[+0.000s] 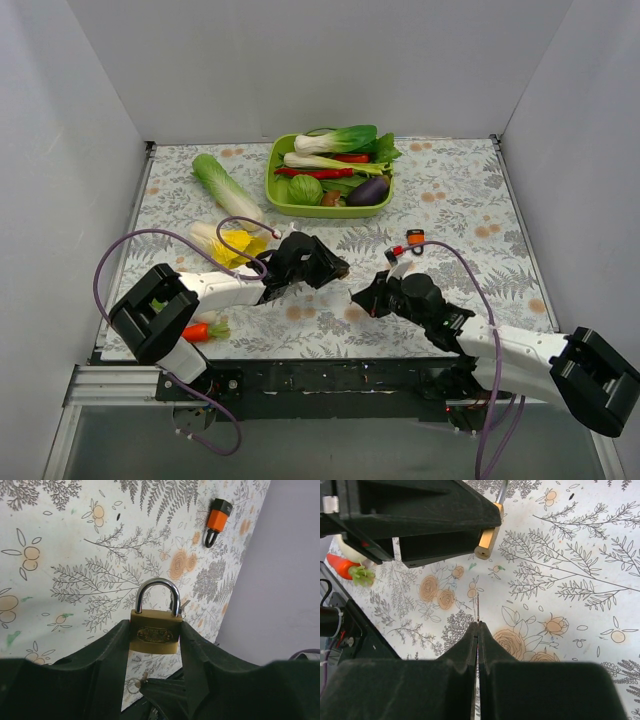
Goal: Unlock with the key
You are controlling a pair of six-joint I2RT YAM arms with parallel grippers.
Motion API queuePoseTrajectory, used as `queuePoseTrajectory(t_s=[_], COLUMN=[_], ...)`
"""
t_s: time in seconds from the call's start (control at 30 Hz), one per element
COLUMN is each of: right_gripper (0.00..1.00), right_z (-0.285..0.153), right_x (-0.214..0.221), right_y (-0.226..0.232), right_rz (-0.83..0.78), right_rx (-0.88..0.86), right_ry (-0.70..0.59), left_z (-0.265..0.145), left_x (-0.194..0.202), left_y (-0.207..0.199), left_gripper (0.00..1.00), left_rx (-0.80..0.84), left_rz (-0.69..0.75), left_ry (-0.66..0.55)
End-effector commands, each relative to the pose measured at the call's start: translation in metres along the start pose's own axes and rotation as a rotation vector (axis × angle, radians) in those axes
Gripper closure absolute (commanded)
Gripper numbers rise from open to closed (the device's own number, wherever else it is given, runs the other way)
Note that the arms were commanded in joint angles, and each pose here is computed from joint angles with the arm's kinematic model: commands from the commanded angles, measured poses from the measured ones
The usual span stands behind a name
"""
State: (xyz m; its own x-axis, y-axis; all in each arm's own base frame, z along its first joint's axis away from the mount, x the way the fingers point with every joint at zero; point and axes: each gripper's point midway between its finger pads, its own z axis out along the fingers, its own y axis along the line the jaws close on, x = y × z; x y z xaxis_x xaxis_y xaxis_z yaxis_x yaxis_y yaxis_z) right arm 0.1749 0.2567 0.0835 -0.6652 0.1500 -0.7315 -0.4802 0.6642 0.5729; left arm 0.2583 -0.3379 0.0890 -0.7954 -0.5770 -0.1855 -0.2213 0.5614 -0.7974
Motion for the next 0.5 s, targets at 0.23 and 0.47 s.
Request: queuePoseTrajectory(t_s=[0.23,0.47], right_gripper=[0.99,0.99], right_z=[0.017,0.018], right_x=[-0.043,-0.053], right_y=[0.017,0.014], right_rz=[-0.039,-0.041], right_rx=[-0.017,0.012], right_ry=[-0.129,-0.144], left_z=[-0.01,-0.01], left_x=[-0.003,-0.003], left_y=[-0.042,-0.04], left_gripper=[1.0,1.0], left_rx=[0.12,0.115], left_rz=[-0.214,-0.212], left_ry=[0.005,0.006])
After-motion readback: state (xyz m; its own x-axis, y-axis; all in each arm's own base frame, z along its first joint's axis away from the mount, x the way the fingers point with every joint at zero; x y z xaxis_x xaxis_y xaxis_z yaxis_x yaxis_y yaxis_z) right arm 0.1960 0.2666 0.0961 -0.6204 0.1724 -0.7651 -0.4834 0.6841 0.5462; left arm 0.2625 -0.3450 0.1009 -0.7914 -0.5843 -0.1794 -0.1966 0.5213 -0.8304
